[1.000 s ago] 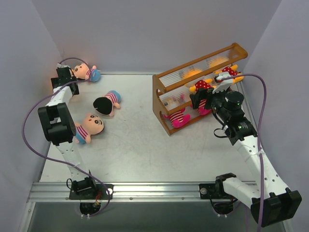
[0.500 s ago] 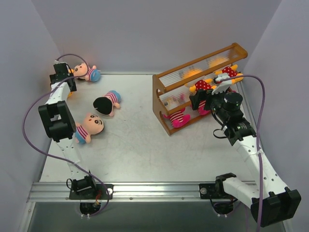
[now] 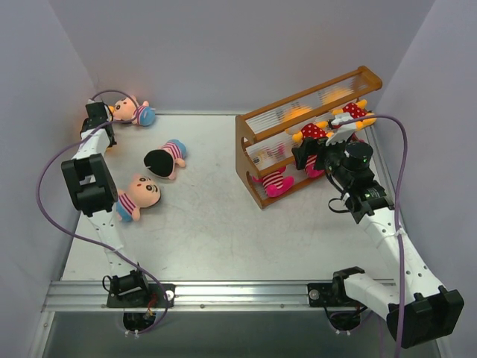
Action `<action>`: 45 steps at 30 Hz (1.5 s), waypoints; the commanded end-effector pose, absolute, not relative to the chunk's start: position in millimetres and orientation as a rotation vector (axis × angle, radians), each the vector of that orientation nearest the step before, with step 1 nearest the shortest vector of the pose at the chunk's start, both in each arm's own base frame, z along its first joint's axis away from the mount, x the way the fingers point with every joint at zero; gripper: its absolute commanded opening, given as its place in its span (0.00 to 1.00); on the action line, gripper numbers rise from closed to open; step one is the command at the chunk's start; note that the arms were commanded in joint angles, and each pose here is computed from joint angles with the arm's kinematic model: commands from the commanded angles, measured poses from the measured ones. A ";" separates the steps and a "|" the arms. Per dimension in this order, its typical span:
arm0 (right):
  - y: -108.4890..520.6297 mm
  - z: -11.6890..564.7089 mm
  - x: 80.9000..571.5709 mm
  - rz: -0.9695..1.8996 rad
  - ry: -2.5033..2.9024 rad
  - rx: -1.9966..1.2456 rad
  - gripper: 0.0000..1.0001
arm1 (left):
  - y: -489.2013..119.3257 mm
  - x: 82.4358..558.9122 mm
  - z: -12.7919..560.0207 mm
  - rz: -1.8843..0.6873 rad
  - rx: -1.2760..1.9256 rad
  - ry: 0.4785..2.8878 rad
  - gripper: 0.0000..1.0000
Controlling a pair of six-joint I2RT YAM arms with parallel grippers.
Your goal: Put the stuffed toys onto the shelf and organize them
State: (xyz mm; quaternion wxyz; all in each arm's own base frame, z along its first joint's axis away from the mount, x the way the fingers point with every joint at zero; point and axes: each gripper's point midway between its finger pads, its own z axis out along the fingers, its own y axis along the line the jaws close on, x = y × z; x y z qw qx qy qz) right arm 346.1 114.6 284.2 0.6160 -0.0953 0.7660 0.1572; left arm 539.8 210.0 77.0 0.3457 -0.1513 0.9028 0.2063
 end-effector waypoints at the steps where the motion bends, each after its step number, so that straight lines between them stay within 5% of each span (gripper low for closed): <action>1: 117.6 299.8 350.9 0.368 1.698 -0.230 1.00 | 213.5 548.8 111.3 0.521 -0.387 2.253 0.05; 11: 119.8 315.2 342.7 0.376 1.665 -0.268 0.99 | 194.4 519.8 194.8 0.448 -0.439 2.137 0.02; 22: 141.2 341.8 311.2 0.449 1.618 -0.403 1.00 | 110.4 458.8 285.9 -0.003 -0.581 2.028 0.02; 35: 201.9 353.2 264.0 0.645 1.556 -0.707 0.99 | -20.8 335.3 303.4 -0.565 -0.473 2.144 0.02; 45: 310.0 333.0 216.4 0.819 1.514 -0.975 1.00 | -96.8 262.0 306.7 -0.947 -0.200 2.195 0.02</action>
